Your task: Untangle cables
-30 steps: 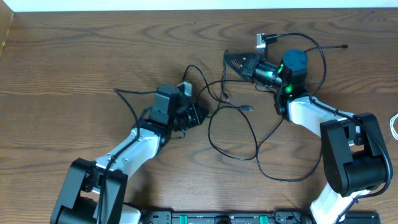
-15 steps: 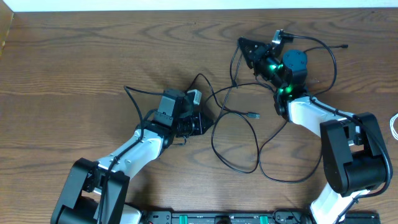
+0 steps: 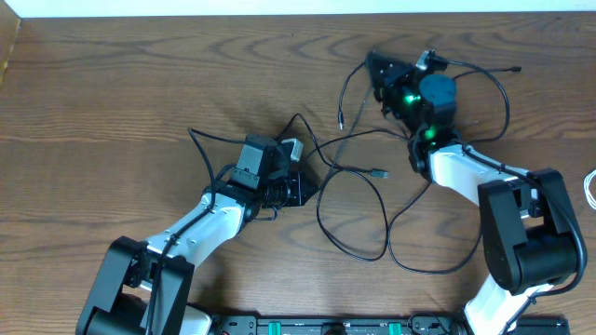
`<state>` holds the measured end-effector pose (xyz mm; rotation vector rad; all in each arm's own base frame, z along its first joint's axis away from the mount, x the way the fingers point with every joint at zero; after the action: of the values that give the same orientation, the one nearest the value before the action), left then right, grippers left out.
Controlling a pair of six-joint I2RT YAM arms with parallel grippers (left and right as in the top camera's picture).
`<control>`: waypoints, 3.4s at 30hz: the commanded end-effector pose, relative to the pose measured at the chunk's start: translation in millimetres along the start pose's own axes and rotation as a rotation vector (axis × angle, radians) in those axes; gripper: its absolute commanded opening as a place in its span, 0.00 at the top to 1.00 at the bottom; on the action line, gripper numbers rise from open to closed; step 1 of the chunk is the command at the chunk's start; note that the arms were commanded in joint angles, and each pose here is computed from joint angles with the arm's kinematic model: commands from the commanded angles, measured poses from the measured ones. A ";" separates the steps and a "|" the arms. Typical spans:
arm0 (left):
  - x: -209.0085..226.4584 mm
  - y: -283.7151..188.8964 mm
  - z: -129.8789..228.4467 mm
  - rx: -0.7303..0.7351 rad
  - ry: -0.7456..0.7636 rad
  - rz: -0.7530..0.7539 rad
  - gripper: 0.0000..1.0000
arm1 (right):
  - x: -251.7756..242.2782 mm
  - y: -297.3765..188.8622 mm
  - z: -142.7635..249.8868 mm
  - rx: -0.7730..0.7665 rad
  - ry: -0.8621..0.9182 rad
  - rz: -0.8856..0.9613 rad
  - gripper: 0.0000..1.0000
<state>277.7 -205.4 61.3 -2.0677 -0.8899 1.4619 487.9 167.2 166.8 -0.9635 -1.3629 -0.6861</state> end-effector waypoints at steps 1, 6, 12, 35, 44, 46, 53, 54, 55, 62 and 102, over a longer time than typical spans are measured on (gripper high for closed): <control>-0.7 1.8 1.7 0.013 0.021 0.007 0.92 | -1.6 -0.5 -7.3 -0.108 -0.182 0.058 0.76; -1.6 1.7 3.5 0.022 0.018 0.014 0.92 | -6.5 0.1 0.8 -0.059 -0.369 0.081 0.01; -6.3 -2.9 0.0 0.004 0.080 0.022 0.92 | -8.5 -2.1 24.8 0.132 -0.514 0.041 0.01; 15.8 -26.3 -48.6 -0.249 0.245 -0.251 0.92 | -85.5 -56.2 81.0 0.581 0.133 0.426 0.30; -11.0 -11.6 -35.8 -0.208 0.416 -0.209 0.92 | -97.6 -43.9 79.8 0.394 0.164 0.516 0.35; -18.7 -8.4 -34.2 -0.210 0.456 -0.197 0.92 | -97.8 -43.4 87.3 0.400 0.156 0.522 0.40; -13.6 -10.9 -41.7 -0.249 0.471 -0.264 0.92 | -103.0 -35.8 75.2 0.269 0.035 0.534 0.99; -9.8 -12.1 -42.8 -0.254 0.467 -0.290 0.92 | -100.7 -34.1 72.8 0.266 0.006 0.519 0.99; -5.7 -13.5 -44.0 -0.259 0.463 -0.319 0.92 | -97.1 -31.9 70.7 0.268 -0.024 0.496 0.99; 32.1 -37.1 -60.5 -0.348 0.426 -0.620 0.92 | -47.3 -34.3 36.8 0.220 -0.233 0.338 0.99; -69.5 -81.7 -65.3 -0.487 0.460 -0.178 0.92 | -32.4 -100.3 86.1 0.469 -0.896 0.425 0.45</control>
<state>328.3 -161.4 153.0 -2.1513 -1.5757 0.5430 351.3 197.7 151.2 -1.1011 -1.8649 0.4199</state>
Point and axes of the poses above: each gripper's point midway between its finger pads, its own y axis out along the fingers, its own x axis along the line the jaws close on, z = x × y, the point moved 2 cm from there along -y, back along the fingers, and after that the axes turned 3 degrees about y, right-handed, at the moved point
